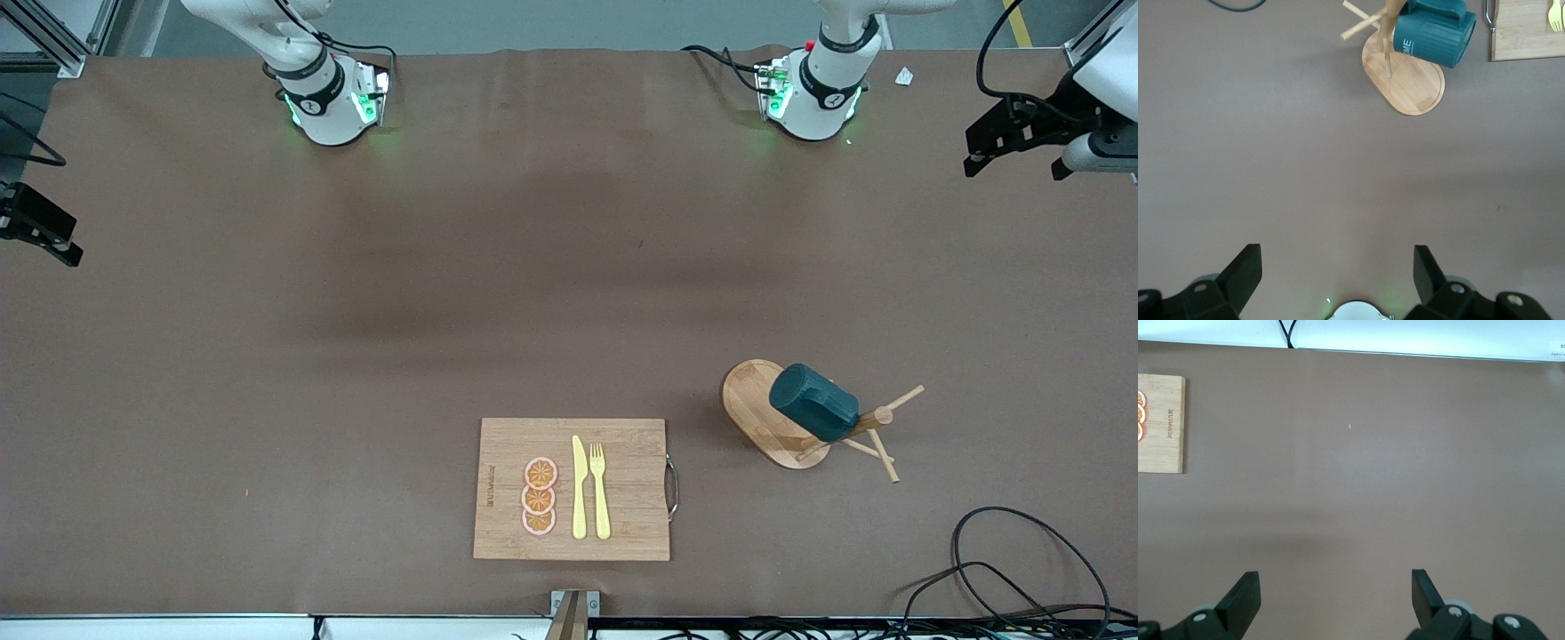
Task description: Pass cup and hang on rack
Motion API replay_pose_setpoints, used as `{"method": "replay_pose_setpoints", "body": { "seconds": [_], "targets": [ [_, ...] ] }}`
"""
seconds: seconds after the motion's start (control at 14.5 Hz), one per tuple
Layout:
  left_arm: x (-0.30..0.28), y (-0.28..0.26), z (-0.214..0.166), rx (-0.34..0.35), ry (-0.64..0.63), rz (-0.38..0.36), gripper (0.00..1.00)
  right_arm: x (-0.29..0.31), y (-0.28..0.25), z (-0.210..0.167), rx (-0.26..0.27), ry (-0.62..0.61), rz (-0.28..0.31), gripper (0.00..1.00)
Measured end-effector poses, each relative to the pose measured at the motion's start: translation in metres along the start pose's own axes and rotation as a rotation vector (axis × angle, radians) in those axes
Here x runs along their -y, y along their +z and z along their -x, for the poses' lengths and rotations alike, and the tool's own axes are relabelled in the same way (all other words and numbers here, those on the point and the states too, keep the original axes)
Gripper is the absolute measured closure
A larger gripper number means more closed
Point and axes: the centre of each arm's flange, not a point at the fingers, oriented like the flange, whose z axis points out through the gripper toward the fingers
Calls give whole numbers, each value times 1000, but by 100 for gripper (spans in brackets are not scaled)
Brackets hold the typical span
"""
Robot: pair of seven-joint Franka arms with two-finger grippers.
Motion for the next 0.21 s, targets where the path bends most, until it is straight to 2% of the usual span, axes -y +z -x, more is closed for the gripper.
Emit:
{"method": "replay_pose_setpoints", "body": {
  "seconds": [0.21],
  "targets": [
    [-7,0,-1,1,-11,22,0,0,0,0,0,0,0,0]
  ]
}}
